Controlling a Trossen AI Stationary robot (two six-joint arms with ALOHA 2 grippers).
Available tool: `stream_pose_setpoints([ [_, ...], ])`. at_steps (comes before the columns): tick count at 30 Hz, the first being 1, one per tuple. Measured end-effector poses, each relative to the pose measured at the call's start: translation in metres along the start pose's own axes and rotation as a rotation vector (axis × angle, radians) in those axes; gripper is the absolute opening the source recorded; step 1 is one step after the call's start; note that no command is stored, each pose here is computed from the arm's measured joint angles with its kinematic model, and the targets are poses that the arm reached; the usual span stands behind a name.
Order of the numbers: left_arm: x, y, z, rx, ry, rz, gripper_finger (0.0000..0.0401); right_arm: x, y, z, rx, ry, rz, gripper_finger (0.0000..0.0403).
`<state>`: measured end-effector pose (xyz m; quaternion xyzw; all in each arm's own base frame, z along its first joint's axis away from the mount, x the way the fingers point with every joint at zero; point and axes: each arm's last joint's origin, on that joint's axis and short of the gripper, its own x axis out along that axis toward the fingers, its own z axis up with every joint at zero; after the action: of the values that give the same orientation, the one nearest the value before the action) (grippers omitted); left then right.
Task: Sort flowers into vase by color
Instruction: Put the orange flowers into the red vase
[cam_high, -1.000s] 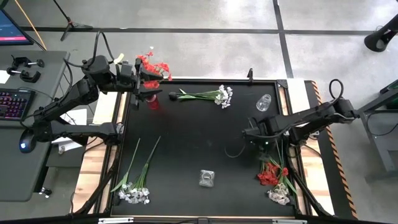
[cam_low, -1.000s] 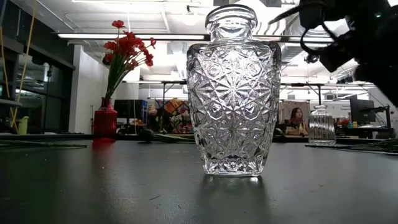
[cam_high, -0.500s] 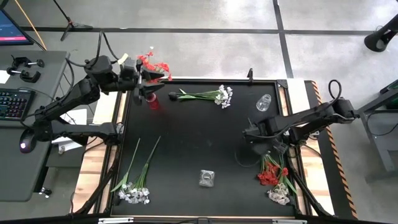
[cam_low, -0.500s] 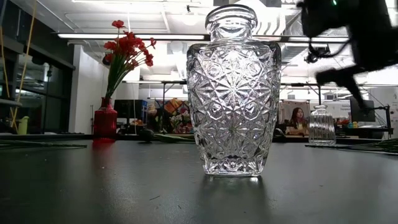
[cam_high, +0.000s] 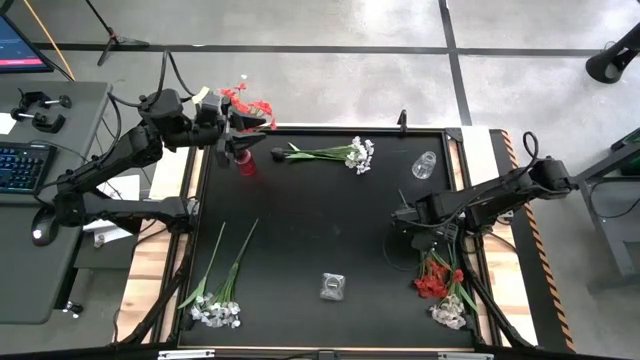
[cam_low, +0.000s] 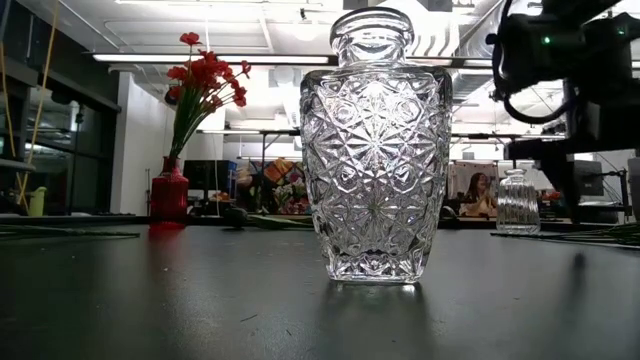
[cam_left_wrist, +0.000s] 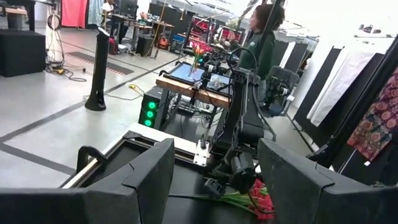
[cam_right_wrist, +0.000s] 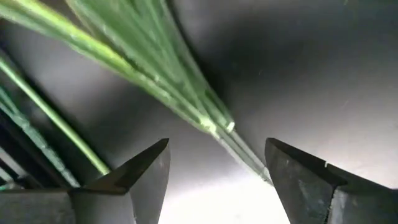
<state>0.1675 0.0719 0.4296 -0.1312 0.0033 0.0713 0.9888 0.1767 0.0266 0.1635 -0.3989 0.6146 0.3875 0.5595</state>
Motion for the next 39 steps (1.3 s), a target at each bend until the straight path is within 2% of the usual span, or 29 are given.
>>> stream_pose_setpoints([
  [4,0.000,0.000,0.000,0.001,0.000,0.000,0.0218,0.001,0.001,0.002,-0.016,-0.063,0.056,0.0251],
  [11,0.000,0.000,0.000,0.001,0.000,0.000,0.0218,0.009,-0.002,0.006,-0.078,-0.079,0.109,0.0251],
  [18,0.000,0.000,0.000,0.002,0.000,0.000,0.0218,0.020,-0.011,0.012,-0.095,-0.083,0.109,0.0244],
  [22,0.000,0.000,0.000,0.002,0.000,0.000,0.0218,0.025,-0.014,0.014,-0.110,-0.074,0.110,0.0197],
  [26,0.000,0.000,0.000,0.003,0.000,0.000,0.0218,0.027,-0.017,0.015,-0.100,-0.070,0.096,0.0107],
  [29,-0.001,0.000,0.000,-0.013,-0.003,0.005,0.0218,0.027,-0.019,0.016,-0.045,-0.069,0.069,0.0029],
  [30,-0.001,0.000,0.001,-0.024,-0.006,0.009,0.0218,0.025,-0.019,0.016,-0.025,-0.069,0.066,0.0016],
  [34,-0.004,-0.001,0.002,-0.050,-0.022,0.011,0.0218,0.011,-0.023,0.018,0.049,-0.076,0.071,0.0017],
  [39,-0.009,-0.003,0.007,-0.030,-0.068,0.002,0.0218,-0.039,-0.039,0.015,0.152,-0.135,-0.081,0.0006],
])
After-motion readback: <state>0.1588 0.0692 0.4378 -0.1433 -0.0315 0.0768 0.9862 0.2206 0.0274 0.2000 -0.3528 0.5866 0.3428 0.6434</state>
